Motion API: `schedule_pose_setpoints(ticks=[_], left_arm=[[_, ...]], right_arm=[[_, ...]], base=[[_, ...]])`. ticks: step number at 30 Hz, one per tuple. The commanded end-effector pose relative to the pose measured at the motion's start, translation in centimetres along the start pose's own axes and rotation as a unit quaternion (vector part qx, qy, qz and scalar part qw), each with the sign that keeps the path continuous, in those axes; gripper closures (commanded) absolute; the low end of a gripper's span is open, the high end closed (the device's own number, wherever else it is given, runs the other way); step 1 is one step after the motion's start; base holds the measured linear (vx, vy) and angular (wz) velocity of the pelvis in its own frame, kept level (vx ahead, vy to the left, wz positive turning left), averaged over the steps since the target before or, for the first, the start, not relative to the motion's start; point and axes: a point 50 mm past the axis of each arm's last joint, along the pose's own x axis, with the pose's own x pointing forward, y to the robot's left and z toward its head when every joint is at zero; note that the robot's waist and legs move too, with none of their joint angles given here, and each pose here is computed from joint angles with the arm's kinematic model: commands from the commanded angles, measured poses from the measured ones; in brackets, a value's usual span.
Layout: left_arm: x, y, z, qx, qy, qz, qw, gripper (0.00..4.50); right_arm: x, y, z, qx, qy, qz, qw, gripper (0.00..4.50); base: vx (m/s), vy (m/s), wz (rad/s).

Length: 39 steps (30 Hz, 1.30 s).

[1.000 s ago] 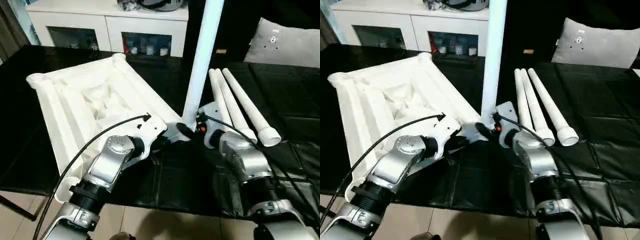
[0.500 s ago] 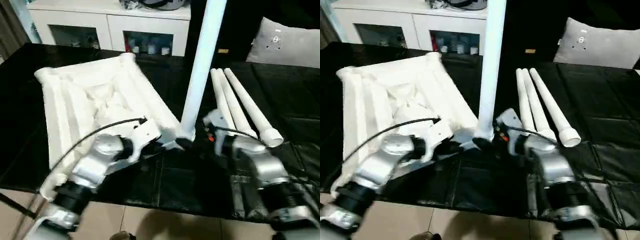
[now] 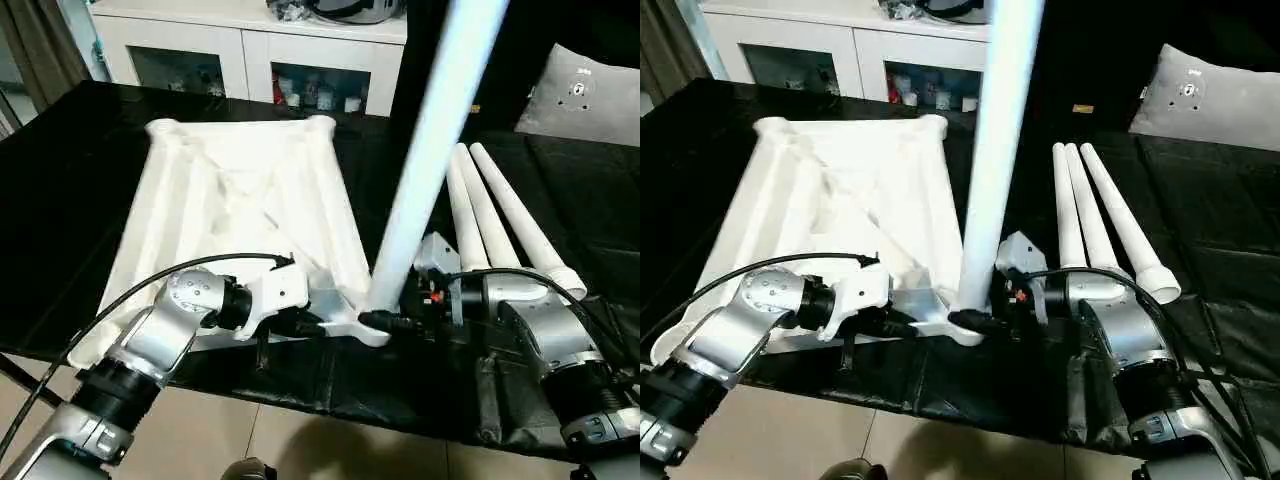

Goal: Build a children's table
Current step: Rotate leg to tighten, then rotate table base

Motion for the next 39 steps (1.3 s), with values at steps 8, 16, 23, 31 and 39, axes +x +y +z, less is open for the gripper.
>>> schedule_pose_setpoints(ticks=[8,16,23,31,39], left_arm=[[-0.1,0.1,0.5,0.030,0.005,-0.018,0.999,4.50],[-0.2,0.1,0.4,0.024,0.000,-0.013,1.000,4.50],[0.3,1.2,1.1,-0.050,-0.030,0.079,0.995,4.50],[2.6,3.3,3.9,-0.154,-0.081,0.211,0.962,4.50],[4.2,4.8,5.3,-0.150,-0.071,0.286,0.944,4.50]], right_arm=[[0.0,-0.1,0.1,-0.006,0.012,0.024,1.000,1.30],[0.3,0.2,-0.2,0.010,0.006,0.028,1.000,1.86],[2.9,0.6,-0.2,0.077,-0.037,-0.029,0.996,1.89],[7.1,-0.8,0.8,0.156,-0.068,-0.179,0.969,1.89],[8.5,-1.5,0.9,0.153,-0.058,-0.270,0.949,1.19]], base=[[0.000,0.000,0.00],[0.000,0.000,0.00],[0.000,0.000,0.00],[0.000,0.000,0.00],[0.000,0.000,0.00]])
